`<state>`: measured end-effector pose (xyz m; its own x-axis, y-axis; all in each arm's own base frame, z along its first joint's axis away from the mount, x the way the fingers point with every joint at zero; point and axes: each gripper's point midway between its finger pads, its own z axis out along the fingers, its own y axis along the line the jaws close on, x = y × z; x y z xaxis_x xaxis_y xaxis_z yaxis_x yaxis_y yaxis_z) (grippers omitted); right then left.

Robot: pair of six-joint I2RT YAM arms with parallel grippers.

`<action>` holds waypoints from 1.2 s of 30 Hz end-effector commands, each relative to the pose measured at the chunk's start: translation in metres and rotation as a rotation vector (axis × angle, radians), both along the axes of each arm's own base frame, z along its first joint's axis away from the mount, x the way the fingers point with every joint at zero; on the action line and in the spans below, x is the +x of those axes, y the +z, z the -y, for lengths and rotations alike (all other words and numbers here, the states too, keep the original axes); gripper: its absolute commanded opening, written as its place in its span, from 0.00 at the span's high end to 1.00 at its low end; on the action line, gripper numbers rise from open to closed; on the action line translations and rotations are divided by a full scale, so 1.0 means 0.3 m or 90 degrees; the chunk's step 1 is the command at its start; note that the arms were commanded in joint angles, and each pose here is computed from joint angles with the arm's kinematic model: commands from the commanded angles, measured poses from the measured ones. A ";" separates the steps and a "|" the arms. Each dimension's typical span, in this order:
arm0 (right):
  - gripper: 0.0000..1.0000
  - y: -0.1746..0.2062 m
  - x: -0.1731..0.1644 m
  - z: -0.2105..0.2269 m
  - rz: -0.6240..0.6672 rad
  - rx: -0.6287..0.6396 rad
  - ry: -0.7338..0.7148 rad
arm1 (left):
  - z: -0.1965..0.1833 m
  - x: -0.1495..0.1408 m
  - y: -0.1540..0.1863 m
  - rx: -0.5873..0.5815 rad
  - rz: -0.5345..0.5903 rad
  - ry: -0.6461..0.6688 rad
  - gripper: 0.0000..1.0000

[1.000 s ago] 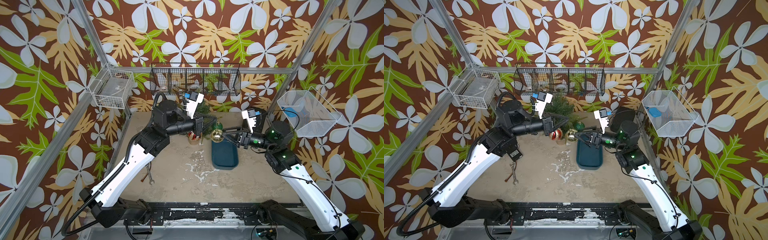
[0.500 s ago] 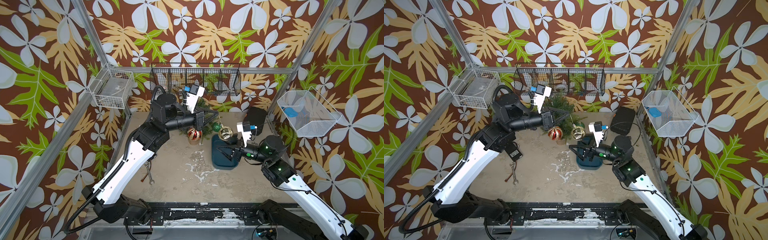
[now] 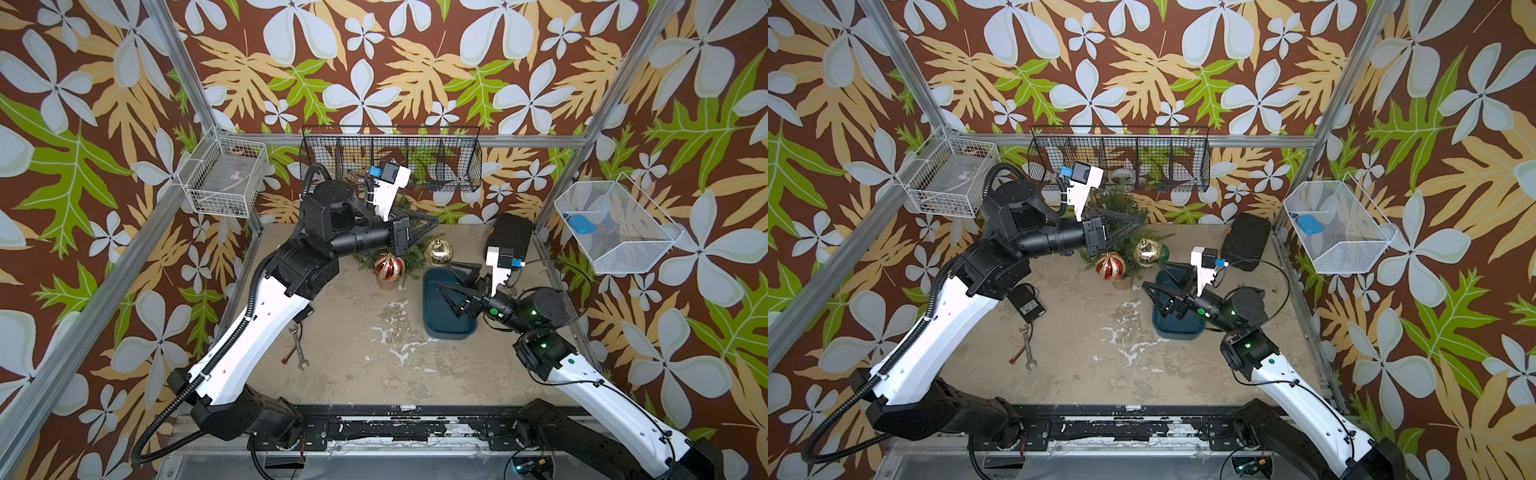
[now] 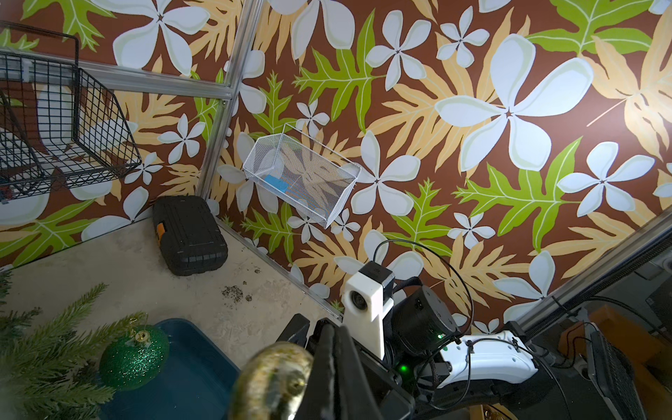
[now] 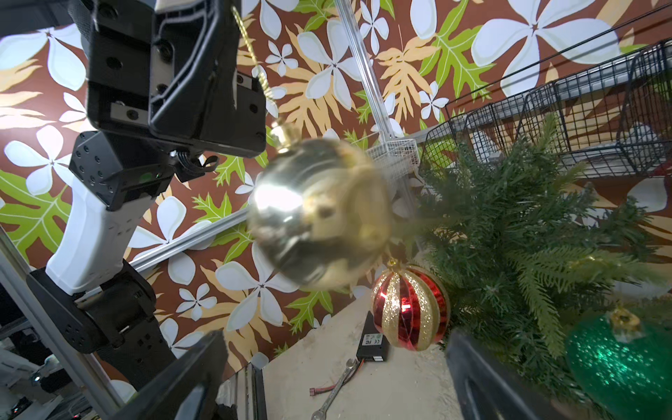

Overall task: Decorate the small christmas tree with ornaments
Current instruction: Hang an ornament on the christmas tree.

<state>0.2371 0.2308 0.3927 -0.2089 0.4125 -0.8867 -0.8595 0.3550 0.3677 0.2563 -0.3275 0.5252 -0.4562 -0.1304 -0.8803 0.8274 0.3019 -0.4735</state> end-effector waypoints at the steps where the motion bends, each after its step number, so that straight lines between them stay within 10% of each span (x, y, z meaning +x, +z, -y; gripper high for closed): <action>1: 0.05 0.125 -0.051 0.021 0.071 0.080 0.025 | 0.003 -0.007 0.019 -0.009 0.008 -0.008 1.00; 36: 0.10 0.183 0.018 -0.050 0.087 0.119 0.083 | 0.008 -0.057 0.071 -0.026 0.024 -0.040 1.00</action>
<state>0.2488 0.2474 0.4374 -0.1833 0.5334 -0.8258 -0.9244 0.1923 0.3294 0.2435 -0.3309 0.5387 -0.4516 -0.1286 -0.8829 0.8474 0.2478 -0.4696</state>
